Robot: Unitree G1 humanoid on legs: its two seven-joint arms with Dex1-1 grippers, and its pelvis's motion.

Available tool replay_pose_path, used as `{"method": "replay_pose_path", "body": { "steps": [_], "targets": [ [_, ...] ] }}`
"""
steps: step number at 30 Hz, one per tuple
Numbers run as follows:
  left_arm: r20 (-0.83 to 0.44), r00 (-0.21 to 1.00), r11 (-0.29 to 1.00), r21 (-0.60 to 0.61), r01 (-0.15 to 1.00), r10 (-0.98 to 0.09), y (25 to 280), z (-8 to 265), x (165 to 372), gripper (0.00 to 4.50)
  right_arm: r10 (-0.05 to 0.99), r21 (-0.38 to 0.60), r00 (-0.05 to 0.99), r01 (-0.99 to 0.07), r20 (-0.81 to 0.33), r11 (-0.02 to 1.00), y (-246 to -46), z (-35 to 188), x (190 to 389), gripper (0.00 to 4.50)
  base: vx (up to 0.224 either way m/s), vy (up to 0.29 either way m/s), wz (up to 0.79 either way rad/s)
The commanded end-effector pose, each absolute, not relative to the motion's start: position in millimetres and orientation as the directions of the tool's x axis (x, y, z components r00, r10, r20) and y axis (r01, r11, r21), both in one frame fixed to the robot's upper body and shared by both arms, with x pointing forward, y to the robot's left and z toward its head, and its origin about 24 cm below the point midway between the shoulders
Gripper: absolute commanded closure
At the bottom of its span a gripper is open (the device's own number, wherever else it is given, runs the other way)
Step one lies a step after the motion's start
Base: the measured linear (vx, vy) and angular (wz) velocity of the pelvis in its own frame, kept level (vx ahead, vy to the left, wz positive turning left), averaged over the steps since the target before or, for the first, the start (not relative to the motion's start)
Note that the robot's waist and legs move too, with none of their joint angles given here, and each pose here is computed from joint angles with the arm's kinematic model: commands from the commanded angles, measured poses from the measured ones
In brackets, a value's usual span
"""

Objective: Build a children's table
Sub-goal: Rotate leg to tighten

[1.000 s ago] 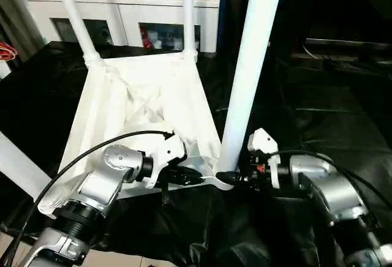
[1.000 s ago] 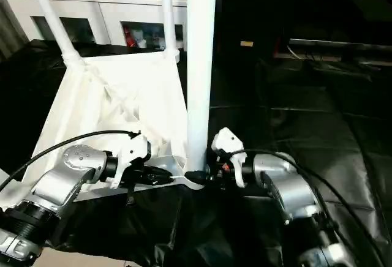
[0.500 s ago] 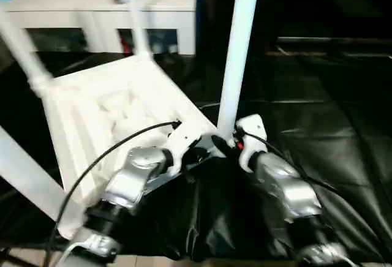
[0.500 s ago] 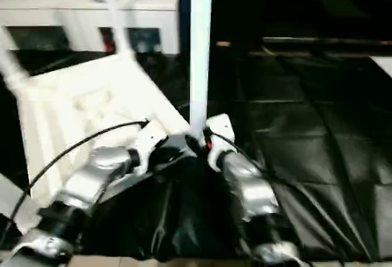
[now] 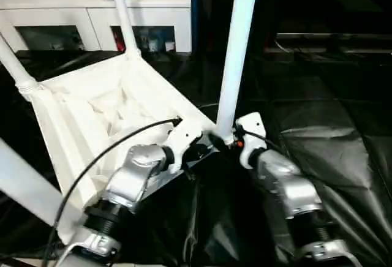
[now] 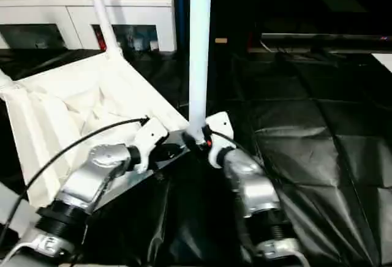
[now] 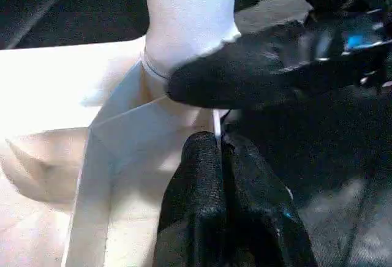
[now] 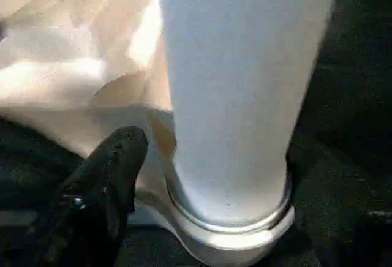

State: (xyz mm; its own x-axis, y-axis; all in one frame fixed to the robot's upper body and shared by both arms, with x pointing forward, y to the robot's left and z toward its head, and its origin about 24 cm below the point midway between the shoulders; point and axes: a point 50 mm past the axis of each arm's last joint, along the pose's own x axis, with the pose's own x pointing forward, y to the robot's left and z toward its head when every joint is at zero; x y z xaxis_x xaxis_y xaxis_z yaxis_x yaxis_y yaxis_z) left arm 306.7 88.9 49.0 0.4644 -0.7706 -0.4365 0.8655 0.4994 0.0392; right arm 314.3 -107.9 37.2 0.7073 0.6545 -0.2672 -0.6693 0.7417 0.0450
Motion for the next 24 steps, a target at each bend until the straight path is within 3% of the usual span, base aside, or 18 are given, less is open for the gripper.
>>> {"method": "replay_pose_path", "body": {
  "steps": [1,9,15,17,24],
  "targets": [
    [-0.344,0.347,0.341,0.080,0.937,-0.872,73.3,71.7,300.8,4.50,0.786,0.079,0.552,-0.802,-0.279,0.592,-95.6,36.8,302.7,0.61,0.000,0.000,0.00],
    [-0.389,0.186,0.179,0.053,0.982,-0.902,93.3,71.7,290.8,4.50,0.881,0.073,0.340,-0.921,-0.330,0.383,-122.4,47.7,293.6,0.61,0.000,0.000,0.00],
    [-0.402,0.122,0.121,0.027,0.992,-0.908,100.8,73.4,287.9,4.50,0.912,0.112,0.218,-0.956,-0.346,0.271,-126.8,50.9,285.5,0.61,0.000,0.000,0.00],
    [-0.406,0.111,0.111,0.022,0.994,-0.907,102.3,73.4,287.5,4.50,0.917,0.123,0.190,-0.962,-0.350,0.246,-126.8,51.0,283.2,0.95,0.000,0.000,0.00],
    [-0.414,0.057,0.066,-0.008,0.998,-0.909,105.1,72.6,284.3,4.50,0.925,0.140,0.126,-0.973,-0.357,0.186,-125.1,50.5,277.7,1.43,0.000,0.000,0.00]
  ]
}}
